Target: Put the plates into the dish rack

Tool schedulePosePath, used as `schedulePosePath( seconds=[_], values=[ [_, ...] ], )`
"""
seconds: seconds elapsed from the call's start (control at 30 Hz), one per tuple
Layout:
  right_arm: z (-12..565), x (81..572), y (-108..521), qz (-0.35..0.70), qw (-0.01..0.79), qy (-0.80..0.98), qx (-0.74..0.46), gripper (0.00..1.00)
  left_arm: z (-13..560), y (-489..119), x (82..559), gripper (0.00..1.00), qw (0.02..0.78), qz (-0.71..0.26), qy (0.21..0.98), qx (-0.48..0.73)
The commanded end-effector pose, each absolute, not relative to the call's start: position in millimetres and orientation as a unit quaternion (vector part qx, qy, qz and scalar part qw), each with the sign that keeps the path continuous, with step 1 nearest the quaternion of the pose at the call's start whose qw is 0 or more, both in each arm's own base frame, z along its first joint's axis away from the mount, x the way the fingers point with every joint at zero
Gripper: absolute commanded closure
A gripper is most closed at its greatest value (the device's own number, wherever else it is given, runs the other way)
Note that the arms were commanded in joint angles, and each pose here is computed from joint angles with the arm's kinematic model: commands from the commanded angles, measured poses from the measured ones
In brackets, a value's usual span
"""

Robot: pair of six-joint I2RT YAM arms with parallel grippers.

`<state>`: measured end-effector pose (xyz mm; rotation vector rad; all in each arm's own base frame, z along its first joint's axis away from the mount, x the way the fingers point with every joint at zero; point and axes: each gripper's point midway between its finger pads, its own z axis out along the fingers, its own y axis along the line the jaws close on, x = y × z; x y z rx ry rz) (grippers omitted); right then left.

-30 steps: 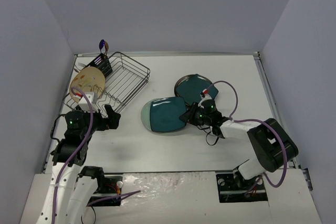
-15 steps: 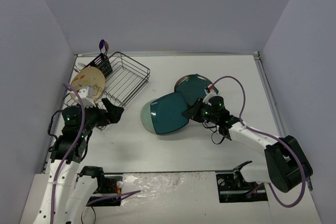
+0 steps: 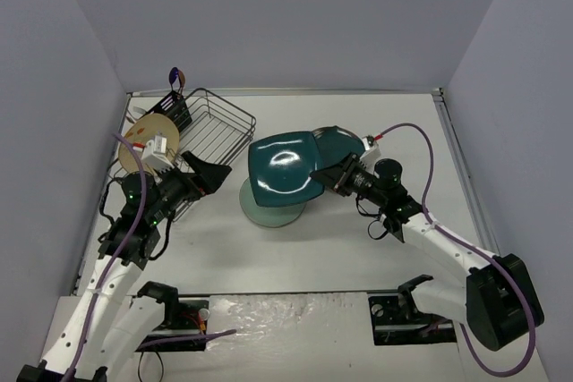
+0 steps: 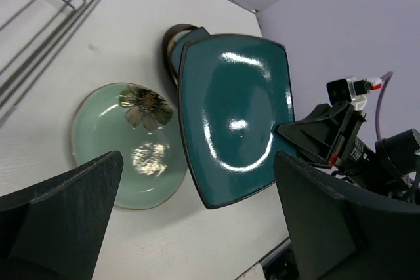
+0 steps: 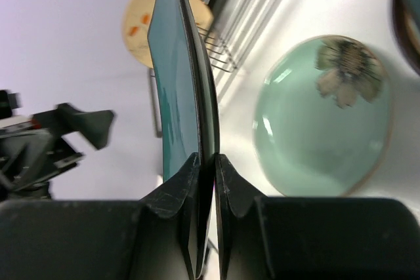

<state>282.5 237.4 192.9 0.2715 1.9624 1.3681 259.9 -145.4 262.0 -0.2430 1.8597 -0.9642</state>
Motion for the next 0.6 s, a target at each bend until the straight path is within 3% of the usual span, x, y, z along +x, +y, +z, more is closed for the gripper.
schedulePosePath(
  seconds=[0.0,0.33,0.57],
  values=[
    [314.7,266.8,245.4,0.655,0.435,0.617,0.033,1.00,311.6,-171.2,280.0,0.03,0.536,-0.454,0.706,-0.093],
    [333.1,254.6,245.4,0.689,0.432,0.581,0.019,1.00,316.8,-212.0,289.7,0.13,0.516,-0.486,0.702,-0.066],
    [334.9,249.9,245.6,0.703,0.426,0.569,0.015,1.00,326.1,-225.1,289.4,0.31,0.518,-0.515,0.681,-0.063]
  ],
)
